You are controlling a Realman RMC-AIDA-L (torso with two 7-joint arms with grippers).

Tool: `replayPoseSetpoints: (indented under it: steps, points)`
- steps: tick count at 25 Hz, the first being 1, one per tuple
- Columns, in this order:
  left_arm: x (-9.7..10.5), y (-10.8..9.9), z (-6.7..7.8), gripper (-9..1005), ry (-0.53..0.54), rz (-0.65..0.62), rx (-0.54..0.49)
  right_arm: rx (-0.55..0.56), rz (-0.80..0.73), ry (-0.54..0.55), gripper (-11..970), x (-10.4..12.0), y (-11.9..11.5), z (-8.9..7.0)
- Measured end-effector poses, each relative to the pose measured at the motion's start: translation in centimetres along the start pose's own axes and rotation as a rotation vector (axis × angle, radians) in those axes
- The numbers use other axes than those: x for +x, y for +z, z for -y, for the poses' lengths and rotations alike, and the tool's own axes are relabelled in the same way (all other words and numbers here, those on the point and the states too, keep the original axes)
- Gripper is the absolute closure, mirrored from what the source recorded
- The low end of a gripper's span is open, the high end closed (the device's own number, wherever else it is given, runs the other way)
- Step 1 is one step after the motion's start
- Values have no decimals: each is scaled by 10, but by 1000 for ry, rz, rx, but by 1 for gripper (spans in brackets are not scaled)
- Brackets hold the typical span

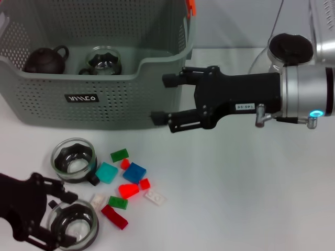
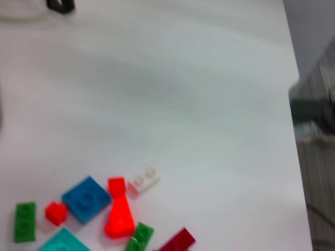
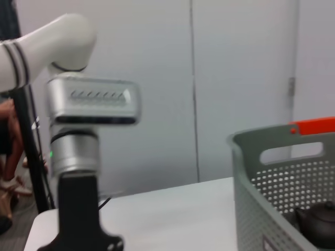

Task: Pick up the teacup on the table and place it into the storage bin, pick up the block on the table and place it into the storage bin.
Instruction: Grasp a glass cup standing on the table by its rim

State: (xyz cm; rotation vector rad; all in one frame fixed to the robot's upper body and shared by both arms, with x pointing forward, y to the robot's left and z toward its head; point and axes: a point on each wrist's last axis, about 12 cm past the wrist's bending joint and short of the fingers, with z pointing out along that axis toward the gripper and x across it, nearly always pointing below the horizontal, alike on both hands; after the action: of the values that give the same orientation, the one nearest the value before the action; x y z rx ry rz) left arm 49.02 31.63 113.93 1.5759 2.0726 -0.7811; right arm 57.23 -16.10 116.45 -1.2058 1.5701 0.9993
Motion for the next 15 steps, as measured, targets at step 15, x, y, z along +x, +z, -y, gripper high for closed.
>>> replayPoseSetpoints:
  steps: [15]
  points:
    - [-23,20,9,135,26,-218,18,34,35,35,36,3,-2,13]
